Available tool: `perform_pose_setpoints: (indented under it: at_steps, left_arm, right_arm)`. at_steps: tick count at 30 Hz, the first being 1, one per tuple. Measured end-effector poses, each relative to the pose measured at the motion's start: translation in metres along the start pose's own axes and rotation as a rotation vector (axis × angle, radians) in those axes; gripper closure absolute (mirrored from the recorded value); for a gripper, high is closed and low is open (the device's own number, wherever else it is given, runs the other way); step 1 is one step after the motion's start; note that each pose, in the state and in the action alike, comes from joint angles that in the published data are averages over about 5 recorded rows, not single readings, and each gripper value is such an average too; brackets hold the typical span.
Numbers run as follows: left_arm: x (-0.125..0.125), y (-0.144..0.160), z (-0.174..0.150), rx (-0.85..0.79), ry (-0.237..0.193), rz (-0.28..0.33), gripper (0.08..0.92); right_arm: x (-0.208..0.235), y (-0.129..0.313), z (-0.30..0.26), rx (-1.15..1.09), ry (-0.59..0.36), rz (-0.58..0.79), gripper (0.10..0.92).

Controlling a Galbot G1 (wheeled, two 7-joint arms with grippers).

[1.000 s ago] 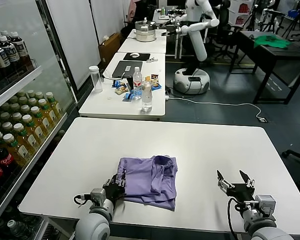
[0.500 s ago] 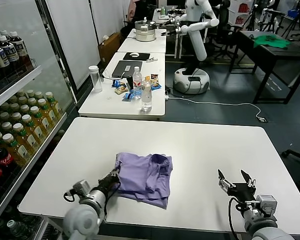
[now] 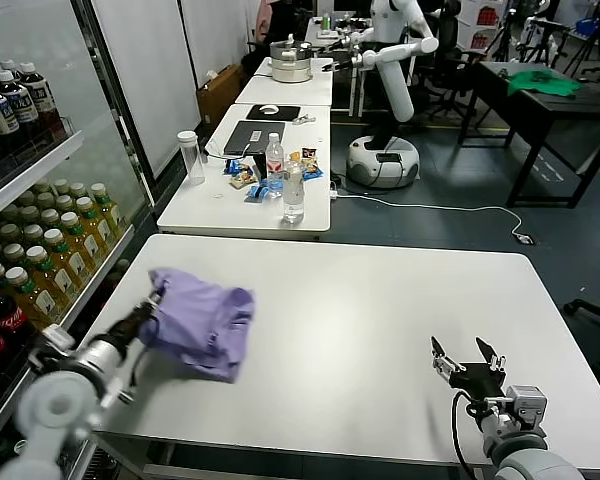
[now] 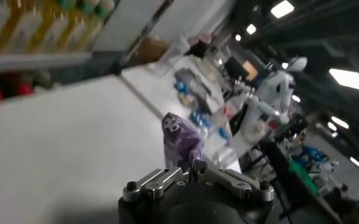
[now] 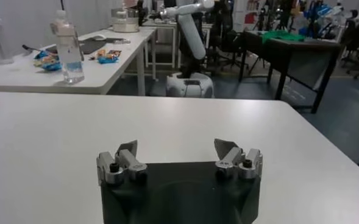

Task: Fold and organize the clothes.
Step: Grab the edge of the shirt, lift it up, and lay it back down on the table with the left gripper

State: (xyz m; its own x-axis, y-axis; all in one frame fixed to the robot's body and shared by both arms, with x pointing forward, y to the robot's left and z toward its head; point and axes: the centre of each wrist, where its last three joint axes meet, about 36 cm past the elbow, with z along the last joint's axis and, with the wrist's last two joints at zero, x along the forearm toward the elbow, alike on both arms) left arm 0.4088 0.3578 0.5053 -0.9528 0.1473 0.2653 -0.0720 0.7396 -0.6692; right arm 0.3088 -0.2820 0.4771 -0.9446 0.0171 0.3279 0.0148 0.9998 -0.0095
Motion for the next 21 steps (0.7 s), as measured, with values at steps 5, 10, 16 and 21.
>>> perform_pose_setpoints:
  at_steps: [5, 10, 16, 21]
  left_arm:
    - [0.012, -0.019, -0.023, -0.041, -0.030, 0.064, 0.889]
    - [0.009, -0.041, -0.004, -0.125, -0.002, 0.113, 0.889]
    - [-0.014, -0.062, 0.060, -0.286, 0.077, 0.114, 0.889]
    - [-0.027, -0.089, 0.116, -0.424, 0.137, 0.130, 0.889]
  right_arm:
    - [0.001, -0.001, -0.001, -0.002, -0.005, 0.000, 0.200]
    - [0.004, -0.003, -0.002, 0.000, -0.011, 0.000, 0.200]
    - [0.007, -0.005, -0.005, 0.002, -0.018, 0.002, 0.200]
    - [0.009, -0.007, -0.007, 0.004, -0.024, 0.001, 0.200]
